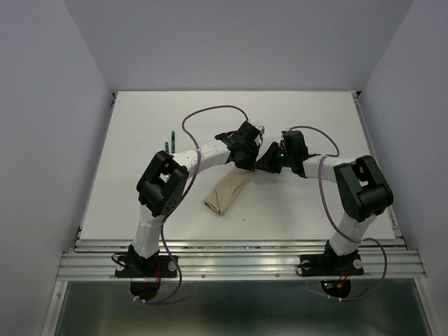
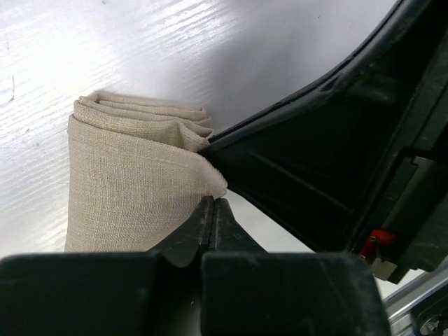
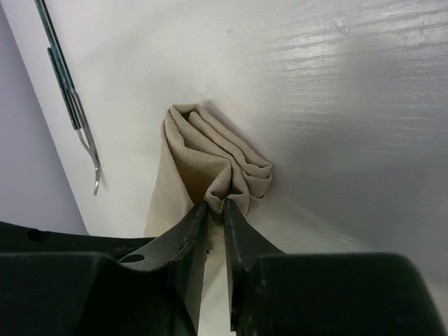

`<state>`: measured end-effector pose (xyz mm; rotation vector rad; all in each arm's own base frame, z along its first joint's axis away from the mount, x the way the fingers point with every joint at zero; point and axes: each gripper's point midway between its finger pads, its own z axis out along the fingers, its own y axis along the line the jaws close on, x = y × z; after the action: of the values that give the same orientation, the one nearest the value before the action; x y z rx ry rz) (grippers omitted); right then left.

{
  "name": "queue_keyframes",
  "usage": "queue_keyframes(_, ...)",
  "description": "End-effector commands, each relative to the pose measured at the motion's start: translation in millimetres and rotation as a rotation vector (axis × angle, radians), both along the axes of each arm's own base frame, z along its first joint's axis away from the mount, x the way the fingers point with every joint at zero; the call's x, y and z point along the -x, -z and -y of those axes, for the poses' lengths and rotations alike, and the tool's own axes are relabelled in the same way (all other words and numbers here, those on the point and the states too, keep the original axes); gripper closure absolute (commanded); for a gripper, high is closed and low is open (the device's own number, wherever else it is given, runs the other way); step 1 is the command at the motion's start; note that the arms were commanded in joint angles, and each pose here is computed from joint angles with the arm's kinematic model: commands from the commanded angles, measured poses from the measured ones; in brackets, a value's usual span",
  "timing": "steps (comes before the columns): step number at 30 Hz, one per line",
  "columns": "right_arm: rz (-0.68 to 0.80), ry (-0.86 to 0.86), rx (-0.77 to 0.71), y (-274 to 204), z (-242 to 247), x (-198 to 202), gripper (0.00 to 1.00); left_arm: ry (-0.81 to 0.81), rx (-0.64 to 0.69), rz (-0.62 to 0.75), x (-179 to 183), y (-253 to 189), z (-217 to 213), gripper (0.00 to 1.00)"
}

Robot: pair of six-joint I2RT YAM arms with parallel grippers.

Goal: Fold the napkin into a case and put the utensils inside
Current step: Fold the 2/3-rectangle-folded napkin at the center of the board.

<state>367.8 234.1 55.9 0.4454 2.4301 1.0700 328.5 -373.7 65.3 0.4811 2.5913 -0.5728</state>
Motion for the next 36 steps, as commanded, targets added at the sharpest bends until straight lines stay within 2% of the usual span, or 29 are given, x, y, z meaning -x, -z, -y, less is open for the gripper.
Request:
queue_keyframes(1,0.116,0.044,0.002,-34,6,-19,0.74,-0.01,0.047,-0.004,-5,-4,2,1.0)
queue_keyframes(6,0.16,0.107,0.034,-51,18,-19,0.56,-0.027,0.065,-0.006,-10,-6,3,1.0)
queue_keyframes(17,0.116,0.09,0.049,-39,18,-15,0.44,-0.011,0.09,-0.019,-9,-7,10,1.0)
queue_keyframes(26,0.079,0.087,0.077,-29,22,-7,0.42,-0.005,0.096,-0.023,-9,-8,12,1.0)
queue_keyframes(27,0.073,0.085,0.078,-27,22,-5,0.38,-0.003,0.097,-0.023,-9,-7,12,1.0)
queue_keyframes(29,0.053,0.084,0.077,-22,22,-2,0.37,-0.002,0.1,-0.027,-9,-7,13,1.0)
queue_keyframes(36,0.018,0.079,0.059,-11,20,3,0.4,0.002,0.109,-0.027,-8,-8,14,1.0)
